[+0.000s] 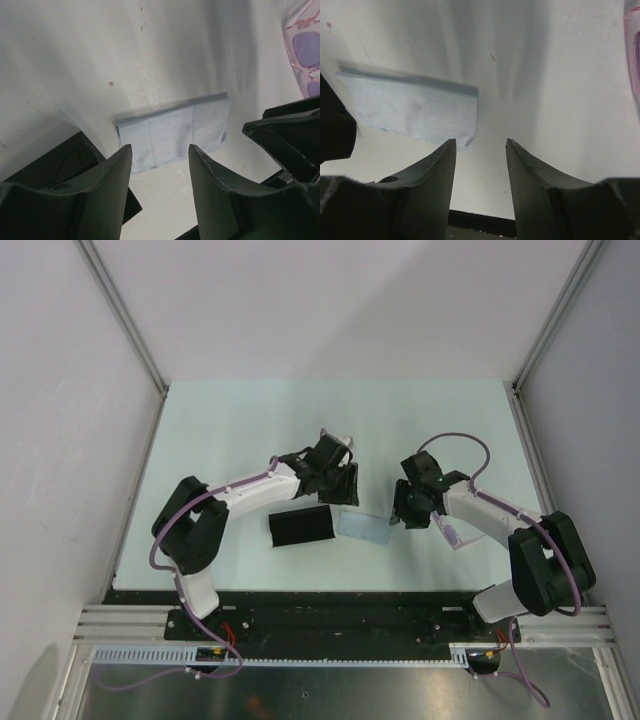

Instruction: Organize the sunglasses

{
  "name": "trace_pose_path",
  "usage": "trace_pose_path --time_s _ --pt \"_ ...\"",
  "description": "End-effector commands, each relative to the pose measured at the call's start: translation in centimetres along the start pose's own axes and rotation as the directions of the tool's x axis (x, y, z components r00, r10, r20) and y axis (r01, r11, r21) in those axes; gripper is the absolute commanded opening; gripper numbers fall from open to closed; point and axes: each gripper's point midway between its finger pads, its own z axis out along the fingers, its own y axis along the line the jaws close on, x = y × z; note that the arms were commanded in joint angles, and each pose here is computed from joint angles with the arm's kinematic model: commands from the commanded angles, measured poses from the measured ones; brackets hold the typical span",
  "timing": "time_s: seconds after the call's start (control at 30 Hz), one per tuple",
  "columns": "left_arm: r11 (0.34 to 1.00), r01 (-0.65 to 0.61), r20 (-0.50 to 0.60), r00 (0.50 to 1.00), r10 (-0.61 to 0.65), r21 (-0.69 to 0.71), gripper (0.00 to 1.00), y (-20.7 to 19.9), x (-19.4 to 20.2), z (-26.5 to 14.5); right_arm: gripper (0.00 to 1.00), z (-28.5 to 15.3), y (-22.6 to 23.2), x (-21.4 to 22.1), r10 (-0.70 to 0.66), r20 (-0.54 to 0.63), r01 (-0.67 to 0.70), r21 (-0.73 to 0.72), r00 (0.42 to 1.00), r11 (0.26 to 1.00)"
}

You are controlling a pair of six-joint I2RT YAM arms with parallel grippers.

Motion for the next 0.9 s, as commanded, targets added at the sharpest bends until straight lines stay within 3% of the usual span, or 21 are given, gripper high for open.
trace_pose_path --time_s 0.0,0.37,0.67,0.87 --pt "0.999 0.044 -0.028 0.999 -0.044 -0.012 0.54 0.2 1.5 1.0 0.49 0.5 0.1 -0.2 0.033 0.01 -0.033 0.011 0.999 0.999" --pt "0.987 0.086 -0.035 0.995 -0.091 -0.136 0.55 2.7 3.9 2.4 0.49 1.2 -0.3 0.0 0.075 -0.002 -0.075 0.041 0.997 0.996" --pt "0.984 0.083 -0.061 0.994 -0.094 -0.16 0.52 3.3 4.5 3.5 0.49 1.7 -0.3 0.4 0.092 -0.007 -0.092 0.037 0.996 0.995" --pt "0.956 0.084 -0.033 0.995 -0.097 -0.282 0.52 5.6 4.6 3.1 0.48 2.0 -0.2 0.4 0.096 -0.011 -0.095 0.033 0.995 0.995"
